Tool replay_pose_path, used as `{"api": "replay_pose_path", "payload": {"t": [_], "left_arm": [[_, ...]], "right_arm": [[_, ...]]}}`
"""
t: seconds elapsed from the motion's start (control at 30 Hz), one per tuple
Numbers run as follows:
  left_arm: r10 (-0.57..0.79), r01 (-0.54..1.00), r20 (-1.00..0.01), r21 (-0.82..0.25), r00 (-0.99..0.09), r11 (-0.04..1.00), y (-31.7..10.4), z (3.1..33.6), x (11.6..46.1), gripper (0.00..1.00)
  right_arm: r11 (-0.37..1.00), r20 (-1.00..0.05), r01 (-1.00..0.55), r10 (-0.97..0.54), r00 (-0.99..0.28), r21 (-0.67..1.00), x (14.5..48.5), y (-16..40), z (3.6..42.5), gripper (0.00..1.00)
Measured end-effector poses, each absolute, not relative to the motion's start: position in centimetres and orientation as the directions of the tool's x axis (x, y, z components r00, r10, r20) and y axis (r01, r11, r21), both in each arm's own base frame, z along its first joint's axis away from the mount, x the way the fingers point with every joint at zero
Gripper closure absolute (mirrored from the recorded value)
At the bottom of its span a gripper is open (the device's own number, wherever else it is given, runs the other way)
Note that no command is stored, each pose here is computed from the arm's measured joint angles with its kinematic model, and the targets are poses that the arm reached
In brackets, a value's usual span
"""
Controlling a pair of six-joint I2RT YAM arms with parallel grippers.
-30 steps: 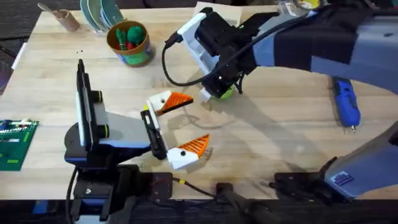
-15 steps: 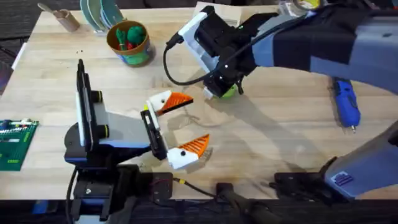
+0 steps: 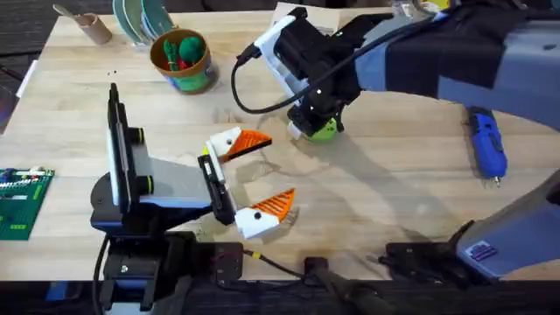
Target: Pick up the gripper from the table and insert it into the empty holder that is missing its gripper. Then pick up a screw, insert it into the mounting hole, and use the screwdriver to tighten it. Finally, clean up the table by picking up the vegetable and placing it into the bucket.
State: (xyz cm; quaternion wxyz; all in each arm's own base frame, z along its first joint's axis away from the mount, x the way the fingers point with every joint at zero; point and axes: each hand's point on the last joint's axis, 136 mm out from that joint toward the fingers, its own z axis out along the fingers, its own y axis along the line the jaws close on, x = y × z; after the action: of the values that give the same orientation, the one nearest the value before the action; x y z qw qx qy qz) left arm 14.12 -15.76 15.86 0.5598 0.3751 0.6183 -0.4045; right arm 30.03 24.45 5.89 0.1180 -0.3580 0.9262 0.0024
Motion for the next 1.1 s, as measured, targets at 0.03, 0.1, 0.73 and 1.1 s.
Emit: {"api": "replay_pose_path", "payload": {"t": [0.03,0.1,0.73,1.1], "left_arm": [[0.011,0.917,-0.996,-0.08,-0.092,0.392,-15.76,15.86,14.12,0.008],[0.011,0.917,-0.996,-0.08,-0.092,0.391,-15.76,15.87,14.12,0.008],[0.011,0.917,-0.996,-0.08,-0.092,0.392,-15.76,15.86,14.12,0.009],[0.011,0.917,-0.996,-0.08,-0.092,0.391,-15.76,15.86,14.12,0.008]], "right_arm": [[0.744,-0.222,-0.663,-0.662,-0.716,-0.08,30.06,24.48,5.94,0.686],[0.744,-0.22,-0.663,-0.662,-0.716,-0.08,30.05,24.46,6.0,0.664],[0.76,-0.208,-0.646,-0.645,-0.735,-0.074,29.8,24.27,5.99,0.739],[0.76,-0.21,-0.646,-0.645,-0.735,-0.074,29.82,24.29,5.99,0.751]]}}
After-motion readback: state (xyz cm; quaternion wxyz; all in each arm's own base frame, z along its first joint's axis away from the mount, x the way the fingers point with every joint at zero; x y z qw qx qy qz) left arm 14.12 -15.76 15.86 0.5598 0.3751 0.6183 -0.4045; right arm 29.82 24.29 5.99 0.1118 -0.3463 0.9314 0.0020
